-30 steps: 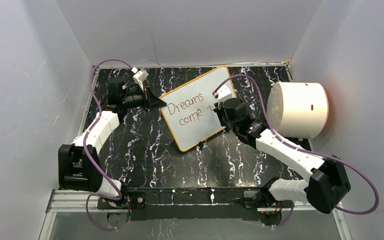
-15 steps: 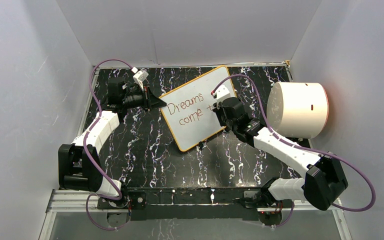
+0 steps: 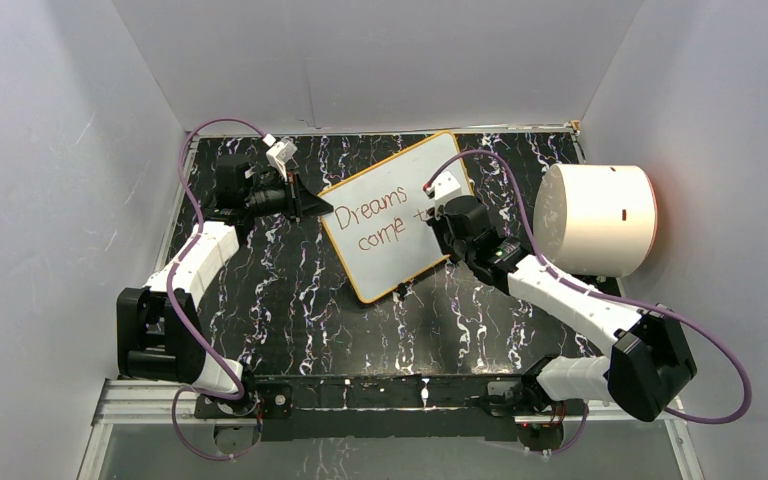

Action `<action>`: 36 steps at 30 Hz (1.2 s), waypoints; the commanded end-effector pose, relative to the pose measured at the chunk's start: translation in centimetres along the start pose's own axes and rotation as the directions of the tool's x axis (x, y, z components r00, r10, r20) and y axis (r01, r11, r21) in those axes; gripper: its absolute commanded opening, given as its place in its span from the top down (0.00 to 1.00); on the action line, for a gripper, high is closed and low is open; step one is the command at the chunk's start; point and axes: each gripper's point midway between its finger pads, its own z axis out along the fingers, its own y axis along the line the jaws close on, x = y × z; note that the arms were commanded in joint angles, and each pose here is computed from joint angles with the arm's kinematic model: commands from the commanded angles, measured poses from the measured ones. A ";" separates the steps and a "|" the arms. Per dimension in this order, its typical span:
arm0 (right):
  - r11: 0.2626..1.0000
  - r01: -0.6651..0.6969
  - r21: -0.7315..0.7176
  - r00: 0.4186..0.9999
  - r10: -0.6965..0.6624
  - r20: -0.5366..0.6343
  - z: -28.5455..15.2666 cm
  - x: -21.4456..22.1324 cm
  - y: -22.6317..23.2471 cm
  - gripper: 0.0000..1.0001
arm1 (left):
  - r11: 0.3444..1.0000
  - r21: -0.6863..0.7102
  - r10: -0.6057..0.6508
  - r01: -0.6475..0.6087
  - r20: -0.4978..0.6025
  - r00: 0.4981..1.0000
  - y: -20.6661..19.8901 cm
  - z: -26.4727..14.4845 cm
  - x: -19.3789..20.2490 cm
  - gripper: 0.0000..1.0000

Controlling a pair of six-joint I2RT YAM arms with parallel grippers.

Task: Write a sentence on the whiteboard

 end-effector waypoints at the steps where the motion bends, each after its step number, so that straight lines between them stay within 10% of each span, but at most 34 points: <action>1: 0.999 -0.039 -0.006 0.999 0.039 -0.001 -0.6 0.4 0.0 1.00 | 0.988 -0.145 -0.081 0.063 -0.128 0.988 3.6 0.7 5.3 1.00; 36: 0.996 -0.080 0.032 0.987 0.075 0.140 0.3 -3.6 -1.4 1.00 | 0.989 -0.134 -0.077 0.059 -0.130 0.988 3.4 0.7 5.3 1.00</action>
